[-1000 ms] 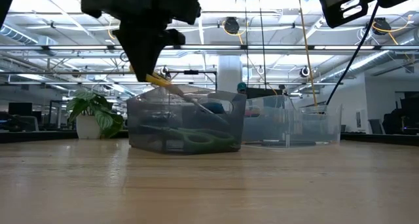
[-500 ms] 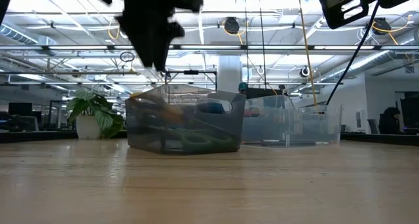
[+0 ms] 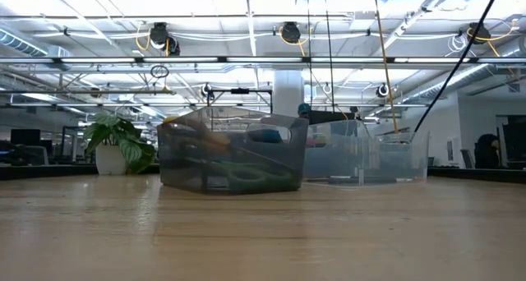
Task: Pick & Place Paint Supplies
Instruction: Return to Home Position
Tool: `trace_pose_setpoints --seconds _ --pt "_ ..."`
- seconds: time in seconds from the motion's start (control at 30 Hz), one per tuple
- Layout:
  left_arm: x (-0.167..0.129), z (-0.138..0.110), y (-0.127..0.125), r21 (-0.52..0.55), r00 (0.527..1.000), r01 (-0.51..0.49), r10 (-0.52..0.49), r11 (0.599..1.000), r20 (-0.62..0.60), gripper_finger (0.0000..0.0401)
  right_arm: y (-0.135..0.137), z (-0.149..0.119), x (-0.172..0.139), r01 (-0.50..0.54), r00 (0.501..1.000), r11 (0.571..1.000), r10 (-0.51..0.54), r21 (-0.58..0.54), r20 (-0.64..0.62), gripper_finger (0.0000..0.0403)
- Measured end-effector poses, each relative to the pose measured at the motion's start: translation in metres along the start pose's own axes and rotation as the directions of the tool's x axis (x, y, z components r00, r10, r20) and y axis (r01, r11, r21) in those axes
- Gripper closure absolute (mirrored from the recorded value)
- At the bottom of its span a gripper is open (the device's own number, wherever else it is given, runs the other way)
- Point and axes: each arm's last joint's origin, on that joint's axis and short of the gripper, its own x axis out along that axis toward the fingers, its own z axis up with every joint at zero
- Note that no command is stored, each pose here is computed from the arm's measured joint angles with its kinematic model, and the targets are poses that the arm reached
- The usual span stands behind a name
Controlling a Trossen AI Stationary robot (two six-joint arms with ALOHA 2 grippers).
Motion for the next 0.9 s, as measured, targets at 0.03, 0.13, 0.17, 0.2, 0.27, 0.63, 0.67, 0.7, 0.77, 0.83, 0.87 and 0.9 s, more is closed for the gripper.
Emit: trace_pose_setpoints --seconds 0.03,0.13,0.17,0.2,0.27,0.63,0.67,0.7,0.77,0.83,0.87,0.9 --pt "-0.006 -0.011 0.000 -0.033 0.999 -0.036 0.037 0.999 0.030 0.0192 0.001 0.001 -0.005 0.003 1.000 1.000 -0.003 -0.006 -0.005 0.0403" --pt "-0.013 -0.043 -0.002 -0.169 0.983 -0.121 0.141 0.978 0.115 0.0192 0.001 -0.004 -0.015 0.001 0.999 0.999 -0.003 -0.050 -0.037 0.0403" --pt "-0.011 -0.055 -0.003 -0.198 0.978 -0.135 0.163 0.971 0.130 0.0192 0.000 -0.009 -0.018 0.002 0.999 0.998 -0.005 -0.058 -0.045 0.0403" --pt "-0.008 -0.067 -0.004 -0.213 0.976 -0.138 0.170 0.967 0.140 0.0192 -0.002 -0.013 -0.020 0.003 0.999 0.998 -0.007 -0.070 -0.053 0.0403" --pt "0.003 -0.091 -0.008 -0.208 0.976 -0.125 0.158 0.970 0.151 0.0192 -0.006 -0.021 -0.025 0.033 0.999 0.994 -0.036 -0.101 -0.030 0.0403" --pt "0.034 -0.171 -0.015 -0.215 0.929 -0.068 0.141 0.974 0.343 0.0192 -0.052 -0.056 -0.074 0.277 0.904 0.959 -0.238 -0.061 0.355 0.0403" --pt "0.033 -0.175 -0.015 -0.222 0.925 -0.074 0.150 0.972 0.350 0.0192 -0.057 -0.058 -0.080 0.302 0.887 0.953 -0.264 -0.042 0.379 0.0403" --pt "0.032 -0.177 -0.015 -0.224 0.916 -0.073 0.154 0.972 0.370 0.0192 -0.061 -0.060 -0.085 0.324 0.869 0.946 -0.290 -0.017 0.400 0.0403" --pt "0.029 -0.183 -0.015 -0.217 0.901 -0.060 0.147 0.974 0.409 0.0192 -0.071 -0.066 -0.094 0.373 0.839 0.927 -0.353 0.036 0.413 0.0403" --pt "0.027 -0.187 -0.016 -0.208 0.885 -0.051 0.141 0.977 0.444 0.0192 -0.080 -0.072 -0.103 0.427 0.807 0.902 -0.414 0.070 0.421 0.0403" --pt "0.026 -0.189 -0.016 -0.206 0.875 -0.051 0.144 0.977 0.463 0.0192 -0.083 -0.075 -0.107 0.451 0.790 0.888 -0.442 0.085 0.424 0.0403" --pt "0.025 -0.192 -0.016 -0.210 0.866 -0.052 0.149 0.976 0.477 0.0192 -0.086 -0.076 -0.111 0.472 0.771 0.876 -0.465 0.098 0.435 0.0403"
